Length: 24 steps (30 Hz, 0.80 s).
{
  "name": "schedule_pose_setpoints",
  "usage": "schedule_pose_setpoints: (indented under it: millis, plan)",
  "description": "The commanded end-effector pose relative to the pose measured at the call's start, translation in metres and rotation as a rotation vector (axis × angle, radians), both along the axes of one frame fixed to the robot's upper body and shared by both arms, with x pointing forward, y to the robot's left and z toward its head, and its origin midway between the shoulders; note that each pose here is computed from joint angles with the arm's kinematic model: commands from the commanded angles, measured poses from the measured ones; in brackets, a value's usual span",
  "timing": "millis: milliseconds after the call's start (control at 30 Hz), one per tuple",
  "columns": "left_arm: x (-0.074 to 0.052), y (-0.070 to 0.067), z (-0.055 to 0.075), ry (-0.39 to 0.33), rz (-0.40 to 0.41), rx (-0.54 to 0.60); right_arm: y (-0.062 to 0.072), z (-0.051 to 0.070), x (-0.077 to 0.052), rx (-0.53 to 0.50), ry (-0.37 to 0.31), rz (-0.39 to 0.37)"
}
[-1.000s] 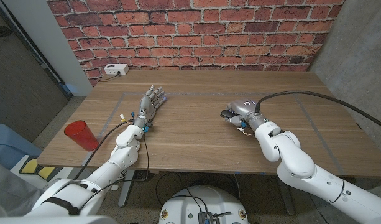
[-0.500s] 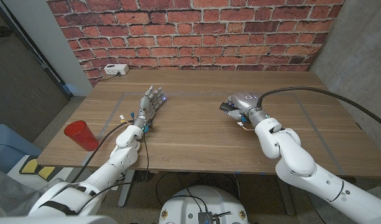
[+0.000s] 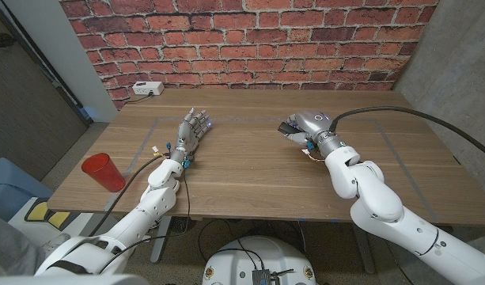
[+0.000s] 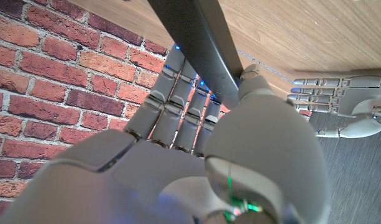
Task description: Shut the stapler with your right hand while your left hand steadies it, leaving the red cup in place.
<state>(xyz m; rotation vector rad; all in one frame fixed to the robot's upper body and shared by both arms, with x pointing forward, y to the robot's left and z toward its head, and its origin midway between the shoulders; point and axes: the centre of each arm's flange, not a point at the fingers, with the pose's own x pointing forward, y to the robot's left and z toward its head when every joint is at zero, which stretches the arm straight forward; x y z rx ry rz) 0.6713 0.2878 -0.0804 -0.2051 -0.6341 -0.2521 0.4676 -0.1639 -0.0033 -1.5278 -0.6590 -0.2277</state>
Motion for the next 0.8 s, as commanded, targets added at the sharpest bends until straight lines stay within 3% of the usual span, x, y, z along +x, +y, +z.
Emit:
schedule_pose_setpoints:
  millis: [33, 300, 600, 800]
  plan:
    - [-0.006, -0.002, 0.004, -0.026, 0.000, -0.001, -0.006, 0.009, -0.007, 0.071, -0.034, 0.045]
    - [-0.005, -0.005, 0.003, -0.022, 0.003, 0.003, -0.014, 0.010, -0.007, 0.150, -0.060, 0.106]
    - [-0.004, -0.015, 0.006, -0.025, 0.000, 0.011, -0.025, 0.010, -0.014, 0.226, -0.110, 0.159]
    - [-0.003, -0.020, 0.006, -0.024, -0.003, 0.007, -0.034, 0.012, -0.019, 0.318, -0.150, 0.237]
